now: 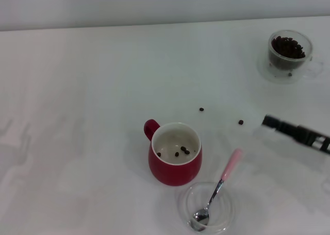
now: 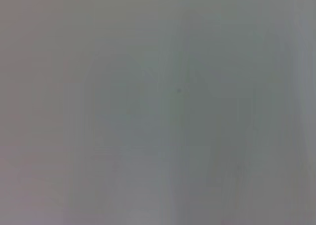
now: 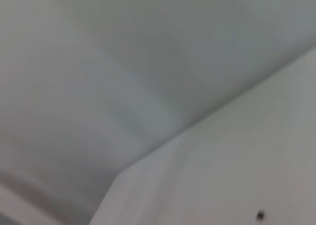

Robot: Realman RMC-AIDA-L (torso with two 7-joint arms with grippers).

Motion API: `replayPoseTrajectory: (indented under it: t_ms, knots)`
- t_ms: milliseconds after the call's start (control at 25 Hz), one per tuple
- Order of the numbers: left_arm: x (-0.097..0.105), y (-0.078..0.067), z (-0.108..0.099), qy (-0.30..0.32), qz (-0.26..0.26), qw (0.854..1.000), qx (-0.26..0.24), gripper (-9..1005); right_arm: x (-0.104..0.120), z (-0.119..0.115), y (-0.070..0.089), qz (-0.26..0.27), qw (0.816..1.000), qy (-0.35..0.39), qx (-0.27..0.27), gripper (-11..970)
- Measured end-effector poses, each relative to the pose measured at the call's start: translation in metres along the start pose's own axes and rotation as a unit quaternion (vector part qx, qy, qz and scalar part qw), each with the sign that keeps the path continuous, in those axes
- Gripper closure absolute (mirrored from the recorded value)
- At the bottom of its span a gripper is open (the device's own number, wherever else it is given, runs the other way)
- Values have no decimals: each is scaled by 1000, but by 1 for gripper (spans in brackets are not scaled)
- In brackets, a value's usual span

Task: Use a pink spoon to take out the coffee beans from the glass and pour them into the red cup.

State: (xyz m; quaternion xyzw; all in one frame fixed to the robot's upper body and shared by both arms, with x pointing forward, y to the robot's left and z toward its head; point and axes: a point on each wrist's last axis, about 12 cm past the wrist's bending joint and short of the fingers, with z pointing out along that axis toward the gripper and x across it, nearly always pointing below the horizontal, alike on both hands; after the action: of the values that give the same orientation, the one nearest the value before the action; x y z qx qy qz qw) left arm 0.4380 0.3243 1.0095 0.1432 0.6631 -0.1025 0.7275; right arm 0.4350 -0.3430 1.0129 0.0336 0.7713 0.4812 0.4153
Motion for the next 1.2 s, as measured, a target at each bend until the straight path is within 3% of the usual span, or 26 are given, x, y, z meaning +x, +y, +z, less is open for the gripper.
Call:
replayPoseTrajectory:
  t_ms: [560,1200]
  knots:
    - [-4,7,0,-17,-1,999,-29,600,-60,-46,-14,-74,988,-115,66,708]
    - [-12,7,3,-65,-23,995,-71,598,-95,-66,-27,-183,954,-176,160,707]
